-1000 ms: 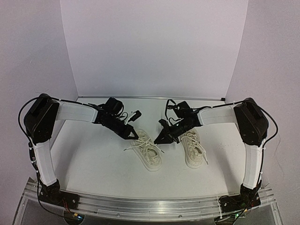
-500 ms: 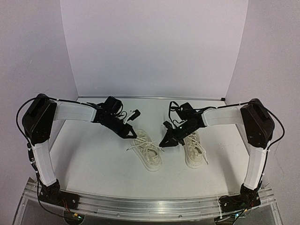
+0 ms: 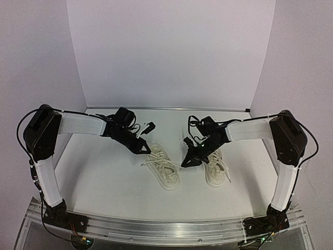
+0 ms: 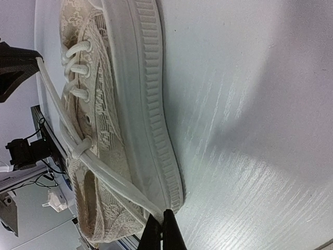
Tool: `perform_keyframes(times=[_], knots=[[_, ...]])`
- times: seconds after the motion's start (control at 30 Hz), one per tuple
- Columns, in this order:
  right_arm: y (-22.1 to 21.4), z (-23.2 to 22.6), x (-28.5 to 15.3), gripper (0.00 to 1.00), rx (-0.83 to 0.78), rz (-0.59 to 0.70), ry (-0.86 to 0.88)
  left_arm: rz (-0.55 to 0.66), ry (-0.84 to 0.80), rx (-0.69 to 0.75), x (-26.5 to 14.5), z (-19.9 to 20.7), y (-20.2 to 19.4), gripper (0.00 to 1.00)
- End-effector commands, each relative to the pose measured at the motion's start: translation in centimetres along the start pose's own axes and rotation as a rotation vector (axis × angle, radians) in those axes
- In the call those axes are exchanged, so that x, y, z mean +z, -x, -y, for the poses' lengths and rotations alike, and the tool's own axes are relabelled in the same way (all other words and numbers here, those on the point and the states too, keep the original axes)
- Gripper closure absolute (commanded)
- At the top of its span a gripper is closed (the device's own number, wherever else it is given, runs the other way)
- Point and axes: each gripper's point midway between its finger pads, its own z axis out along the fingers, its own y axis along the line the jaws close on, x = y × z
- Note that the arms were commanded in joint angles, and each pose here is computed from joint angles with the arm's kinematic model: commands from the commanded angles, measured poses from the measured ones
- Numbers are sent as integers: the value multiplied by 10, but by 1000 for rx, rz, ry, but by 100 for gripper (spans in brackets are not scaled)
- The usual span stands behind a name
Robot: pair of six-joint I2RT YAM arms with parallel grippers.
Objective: Tie the shoes
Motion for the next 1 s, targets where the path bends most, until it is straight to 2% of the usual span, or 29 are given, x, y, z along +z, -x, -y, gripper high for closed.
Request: perform_keyframes(times=[0.0, 0.8, 0.87, 0.97], knots=[[-20, 17, -11, 100, -5, -33, -102, 13, 117, 18, -21, -22, 2, 100], [-39, 34, -9, 100, 1, -65, -143, -24, 185, -6, -27, -46, -8, 100], [-37, 25, -11, 100, -14, -64, -111, -20, 163, -5, -27, -42, -4, 100], [-22, -17, -16, 100, -81, -43, -17, -4, 72, 3, -26, -22, 17, 99]])
